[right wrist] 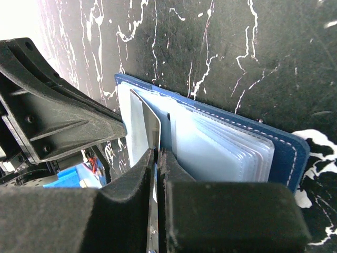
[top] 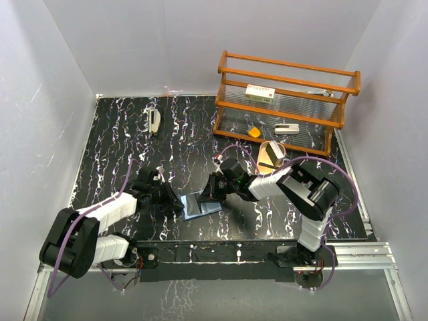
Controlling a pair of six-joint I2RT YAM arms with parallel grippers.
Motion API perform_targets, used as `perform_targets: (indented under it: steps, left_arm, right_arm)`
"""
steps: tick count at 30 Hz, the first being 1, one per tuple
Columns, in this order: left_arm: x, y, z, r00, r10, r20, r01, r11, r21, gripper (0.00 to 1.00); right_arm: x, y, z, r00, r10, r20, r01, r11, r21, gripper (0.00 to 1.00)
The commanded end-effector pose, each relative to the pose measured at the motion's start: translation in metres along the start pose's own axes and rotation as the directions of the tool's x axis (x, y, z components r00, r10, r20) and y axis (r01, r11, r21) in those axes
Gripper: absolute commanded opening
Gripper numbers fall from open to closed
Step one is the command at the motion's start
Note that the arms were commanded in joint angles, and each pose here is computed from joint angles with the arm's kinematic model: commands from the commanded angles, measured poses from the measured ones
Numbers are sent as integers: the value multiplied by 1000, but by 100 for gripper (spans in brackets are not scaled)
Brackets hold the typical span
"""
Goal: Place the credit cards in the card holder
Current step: Insert the credit card into the card holder.
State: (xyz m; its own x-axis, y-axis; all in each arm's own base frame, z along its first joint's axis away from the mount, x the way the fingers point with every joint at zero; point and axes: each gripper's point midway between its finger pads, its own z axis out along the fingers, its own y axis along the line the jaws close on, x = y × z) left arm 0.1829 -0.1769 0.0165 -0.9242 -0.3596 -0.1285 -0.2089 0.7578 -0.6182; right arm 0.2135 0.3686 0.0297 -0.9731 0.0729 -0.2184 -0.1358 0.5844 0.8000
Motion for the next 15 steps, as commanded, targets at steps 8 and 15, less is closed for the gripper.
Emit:
perform_targets:
  steps: [8, 15]
  left_arm:
    - [3, 11, 5, 1000, 23, -12, -23, 999, -38, 6]
    - [-2, 13, 6, 999, 42, -3, -42, 997, -66, 6]
  right_arm:
    - [-2, -1, -10, 996, -93, 2, 92, 991, 101, 0]
    - [-10, -3, -15, 987, -158, -22, 160, 974, 163, 0]
